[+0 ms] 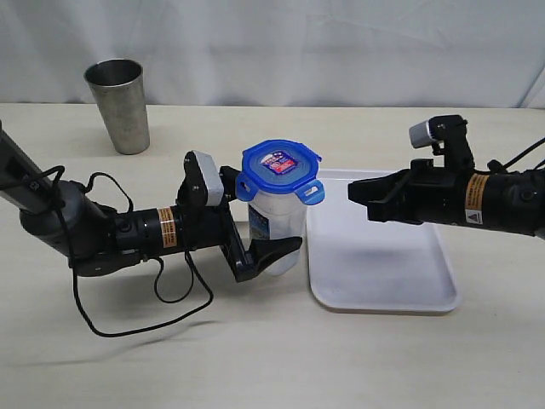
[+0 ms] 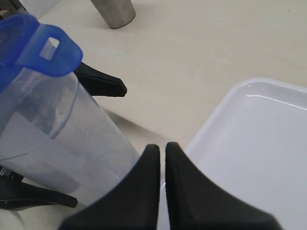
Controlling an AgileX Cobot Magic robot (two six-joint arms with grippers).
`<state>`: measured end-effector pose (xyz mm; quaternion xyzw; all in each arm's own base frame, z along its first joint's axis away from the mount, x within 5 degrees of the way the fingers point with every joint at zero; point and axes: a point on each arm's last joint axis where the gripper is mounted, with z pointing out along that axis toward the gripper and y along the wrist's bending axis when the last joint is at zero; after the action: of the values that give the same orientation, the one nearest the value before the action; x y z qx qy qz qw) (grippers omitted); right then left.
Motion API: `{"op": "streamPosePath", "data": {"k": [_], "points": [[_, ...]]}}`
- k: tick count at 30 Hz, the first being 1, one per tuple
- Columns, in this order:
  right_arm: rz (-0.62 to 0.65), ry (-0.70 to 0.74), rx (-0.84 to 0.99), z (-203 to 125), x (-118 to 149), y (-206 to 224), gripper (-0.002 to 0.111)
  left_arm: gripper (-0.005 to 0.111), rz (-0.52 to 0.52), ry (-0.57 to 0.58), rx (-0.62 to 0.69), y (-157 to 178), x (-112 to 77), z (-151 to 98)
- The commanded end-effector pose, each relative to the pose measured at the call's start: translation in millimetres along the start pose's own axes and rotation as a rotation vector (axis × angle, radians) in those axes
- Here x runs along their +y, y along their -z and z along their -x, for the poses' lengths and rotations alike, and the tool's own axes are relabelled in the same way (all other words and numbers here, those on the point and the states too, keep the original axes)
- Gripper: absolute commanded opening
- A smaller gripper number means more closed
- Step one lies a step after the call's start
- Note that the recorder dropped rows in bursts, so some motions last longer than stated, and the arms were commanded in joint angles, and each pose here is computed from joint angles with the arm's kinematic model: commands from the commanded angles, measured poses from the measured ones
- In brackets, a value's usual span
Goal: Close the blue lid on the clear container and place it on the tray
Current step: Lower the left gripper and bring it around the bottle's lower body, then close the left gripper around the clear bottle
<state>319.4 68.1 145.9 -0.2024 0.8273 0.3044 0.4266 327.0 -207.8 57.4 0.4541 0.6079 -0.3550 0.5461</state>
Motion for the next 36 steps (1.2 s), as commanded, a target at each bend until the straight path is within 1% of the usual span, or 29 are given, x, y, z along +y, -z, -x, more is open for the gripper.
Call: {"op": "streamPosePath", "data": {"k": [1,16,24,36], "points": [[0.004,0.018,0.01,-1.2,0.5,-0.6,0.004,0.1,0.006,-0.002,-0.018,-1.1,1.5,2.6],[0.005,0.019,0.012,-1.3,0.6,-0.6,0.004,0.1,-0.002,-0.008,-0.017,-1.1,0.8,2.5],[0.005,0.019,0.012,-1.3,0.6,-0.6,0.004,0.1,-0.099,-0.041,0.001,-0.7,-8.0,0.6],[0.006,0.021,0.013,-1.4,0.7,-0.6,0.004,0.1,-0.041,-0.014,-0.009,-1.1,-2.8,1.8]]}}
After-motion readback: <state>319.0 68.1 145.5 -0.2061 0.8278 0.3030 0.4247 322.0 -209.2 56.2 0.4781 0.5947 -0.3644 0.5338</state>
